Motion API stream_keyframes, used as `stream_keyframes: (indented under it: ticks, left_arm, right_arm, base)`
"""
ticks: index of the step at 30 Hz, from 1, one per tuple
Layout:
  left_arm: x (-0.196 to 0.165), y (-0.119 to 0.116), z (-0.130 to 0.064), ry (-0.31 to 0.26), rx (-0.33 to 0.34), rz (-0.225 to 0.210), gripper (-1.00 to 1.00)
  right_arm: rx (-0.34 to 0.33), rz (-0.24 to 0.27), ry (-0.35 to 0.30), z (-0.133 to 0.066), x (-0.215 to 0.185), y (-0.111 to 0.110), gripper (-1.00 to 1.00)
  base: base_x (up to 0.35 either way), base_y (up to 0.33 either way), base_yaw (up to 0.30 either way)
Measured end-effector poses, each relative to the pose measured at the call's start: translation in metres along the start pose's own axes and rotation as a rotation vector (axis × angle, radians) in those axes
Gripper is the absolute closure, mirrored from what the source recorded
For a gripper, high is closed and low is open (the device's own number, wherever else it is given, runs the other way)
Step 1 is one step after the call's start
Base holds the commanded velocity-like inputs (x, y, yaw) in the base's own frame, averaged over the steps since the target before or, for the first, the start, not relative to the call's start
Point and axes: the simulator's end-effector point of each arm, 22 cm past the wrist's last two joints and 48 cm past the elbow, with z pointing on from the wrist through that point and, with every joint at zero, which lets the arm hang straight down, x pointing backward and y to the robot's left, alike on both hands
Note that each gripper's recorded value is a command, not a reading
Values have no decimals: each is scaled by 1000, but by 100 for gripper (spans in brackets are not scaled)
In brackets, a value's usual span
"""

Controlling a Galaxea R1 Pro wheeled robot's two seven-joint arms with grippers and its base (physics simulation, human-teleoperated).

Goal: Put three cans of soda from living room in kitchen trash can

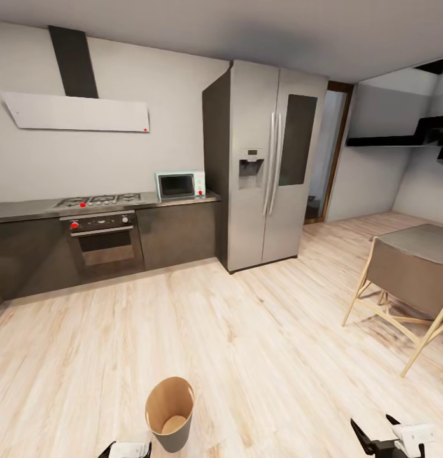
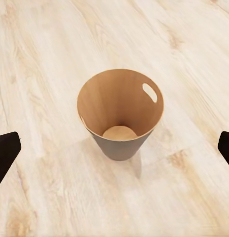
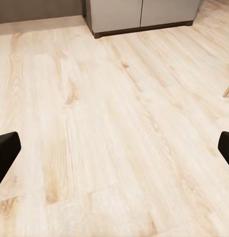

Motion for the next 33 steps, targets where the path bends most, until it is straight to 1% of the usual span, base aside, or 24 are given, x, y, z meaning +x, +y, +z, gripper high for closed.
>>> stream_keyframes:
  ticks: [6,8,14,18,22,33]
  left_arm:
    - [2,0,0,4,0,-2,-100]
    - [2,0,0,5,0,-1,-100]
    - [3,-1,0,6,1,2,-100]
    - [3,-1,0,5,2,4,-100]
    - [3,-1,0,5,3,5,-100]
    - [4,-2,0,9,3,7,-100]
  right_arm:
    - [-4,-3,2,1,1,2,-100]
    - [-8,1,3,2,1,7,-100]
    - [-8,17,1,5,2,15,-100]
    - [21,23,-2,6,2,10,-100]
    - [31,25,-3,6,2,8,-100]
    - [34,22,5,6,4,8,-100]
  base:
    - [0,155,1]
    - [0,43,27]
    - [0,14,162]
    - [0,3,168]
    - [0,1,56]
    - [0,0,35]
